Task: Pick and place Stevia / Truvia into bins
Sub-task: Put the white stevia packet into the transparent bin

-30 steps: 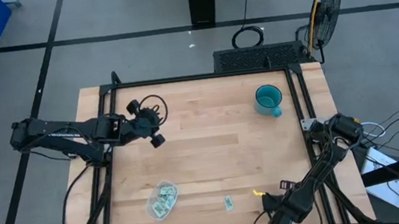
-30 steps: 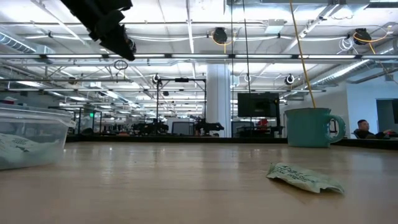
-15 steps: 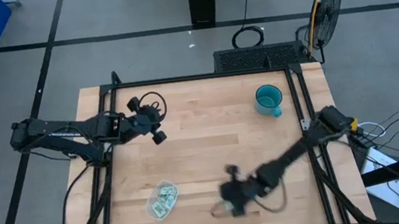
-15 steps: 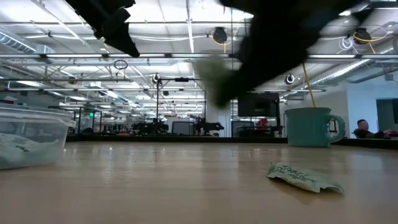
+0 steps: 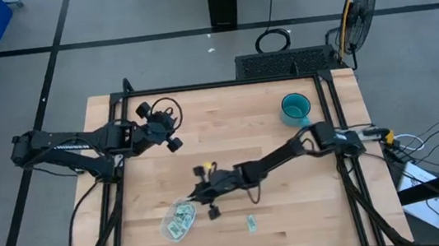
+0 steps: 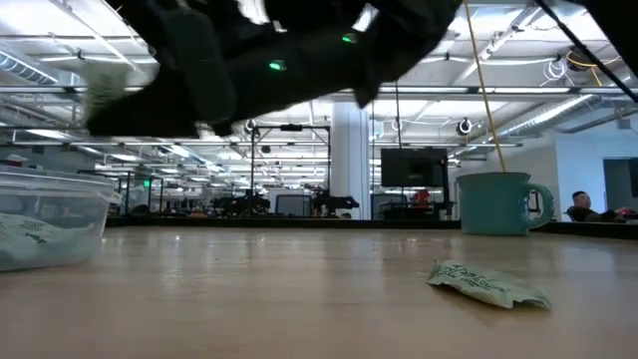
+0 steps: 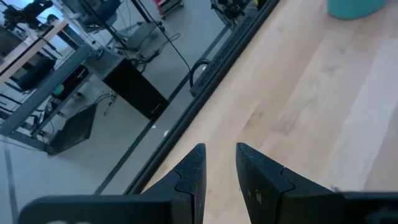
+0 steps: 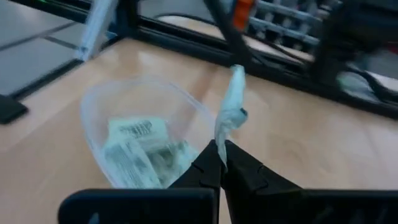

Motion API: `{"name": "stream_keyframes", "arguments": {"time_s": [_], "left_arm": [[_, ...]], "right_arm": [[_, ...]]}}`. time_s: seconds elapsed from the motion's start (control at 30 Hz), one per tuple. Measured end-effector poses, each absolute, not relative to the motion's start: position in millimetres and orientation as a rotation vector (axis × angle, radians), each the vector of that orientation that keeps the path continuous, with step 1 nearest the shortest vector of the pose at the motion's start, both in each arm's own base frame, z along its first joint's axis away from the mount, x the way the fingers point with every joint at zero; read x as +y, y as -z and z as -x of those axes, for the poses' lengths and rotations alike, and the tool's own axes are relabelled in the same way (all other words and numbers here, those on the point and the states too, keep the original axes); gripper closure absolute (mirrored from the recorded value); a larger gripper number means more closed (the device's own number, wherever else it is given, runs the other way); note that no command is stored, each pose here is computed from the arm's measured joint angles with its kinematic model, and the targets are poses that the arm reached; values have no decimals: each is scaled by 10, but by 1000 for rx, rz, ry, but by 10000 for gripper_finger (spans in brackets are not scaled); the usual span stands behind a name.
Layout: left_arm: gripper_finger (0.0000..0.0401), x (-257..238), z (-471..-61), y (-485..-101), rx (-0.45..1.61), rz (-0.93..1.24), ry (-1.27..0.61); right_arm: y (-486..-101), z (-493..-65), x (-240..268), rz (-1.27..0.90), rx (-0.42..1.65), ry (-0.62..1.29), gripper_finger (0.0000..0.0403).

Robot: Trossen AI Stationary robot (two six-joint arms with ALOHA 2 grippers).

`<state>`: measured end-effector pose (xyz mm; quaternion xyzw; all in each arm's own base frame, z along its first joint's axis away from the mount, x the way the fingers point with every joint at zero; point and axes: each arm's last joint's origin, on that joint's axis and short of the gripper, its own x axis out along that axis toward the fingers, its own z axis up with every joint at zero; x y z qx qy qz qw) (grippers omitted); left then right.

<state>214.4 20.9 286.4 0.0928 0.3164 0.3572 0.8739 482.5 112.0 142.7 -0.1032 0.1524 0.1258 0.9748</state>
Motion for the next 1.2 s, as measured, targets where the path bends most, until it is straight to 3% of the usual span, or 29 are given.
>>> {"name": "stream_keyframes", "arguments": {"time_s": [0.2,0.57,0.77,0.93,1.2], "left_arm": [[306,219,-2141,-2857,671,-190,-737],[306,218,-2143,-2855,671,-179,-726],[306,204,-2145,-2840,689,-160,-667],[306,187,-2132,-2809,732,-142,-597],[306,182,-2115,-2788,756,-124,-588]], "right_arm": [[-1346,-5043,1239,246,314,-305,395],[-1332,-5019,1306,184,370,-329,291],[-1555,-4905,1393,270,436,-314,264],[-1765,-4656,1545,325,609,-327,267],[-1823,-4115,1845,156,1027,-287,256]]}}
